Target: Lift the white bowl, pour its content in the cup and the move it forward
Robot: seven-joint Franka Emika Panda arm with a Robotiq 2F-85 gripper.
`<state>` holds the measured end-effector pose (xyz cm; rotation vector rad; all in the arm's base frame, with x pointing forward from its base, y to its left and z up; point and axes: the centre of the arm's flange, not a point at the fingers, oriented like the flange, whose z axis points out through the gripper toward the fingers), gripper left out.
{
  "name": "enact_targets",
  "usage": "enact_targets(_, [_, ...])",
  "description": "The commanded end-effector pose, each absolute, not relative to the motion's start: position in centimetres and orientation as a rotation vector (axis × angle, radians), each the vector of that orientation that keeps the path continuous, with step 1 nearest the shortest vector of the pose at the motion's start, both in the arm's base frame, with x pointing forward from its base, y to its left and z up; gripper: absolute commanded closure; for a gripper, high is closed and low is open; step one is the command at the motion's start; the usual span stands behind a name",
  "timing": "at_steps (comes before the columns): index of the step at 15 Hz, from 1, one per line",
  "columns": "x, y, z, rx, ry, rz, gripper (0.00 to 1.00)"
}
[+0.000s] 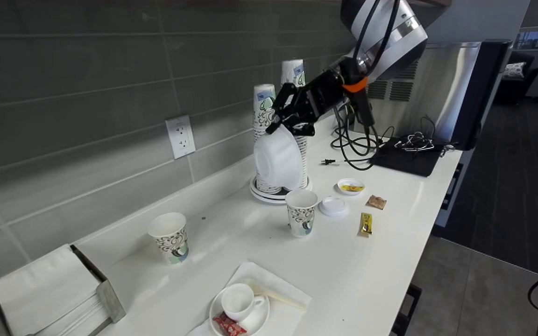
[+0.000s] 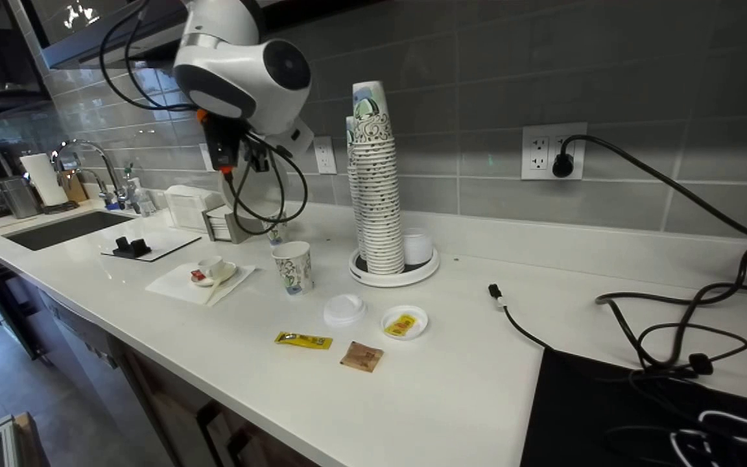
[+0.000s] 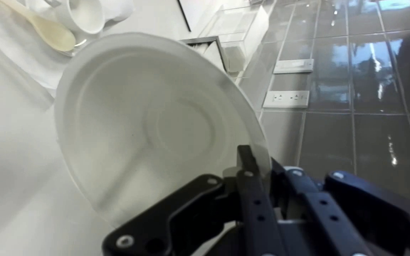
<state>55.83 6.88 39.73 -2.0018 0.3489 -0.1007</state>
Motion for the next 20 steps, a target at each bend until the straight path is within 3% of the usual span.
enact_targets(1, [52.5, 9.6, 42.3, -2.180, 0.299, -0.166, 0.99])
enact_targets(10, [46.5, 15.6, 42.7, -2.629, 0.022, -0.186, 0.99])
enact_targets(20, [44.8, 17.8, 38.0, -3.034, 0.387, -0.204, 0.99])
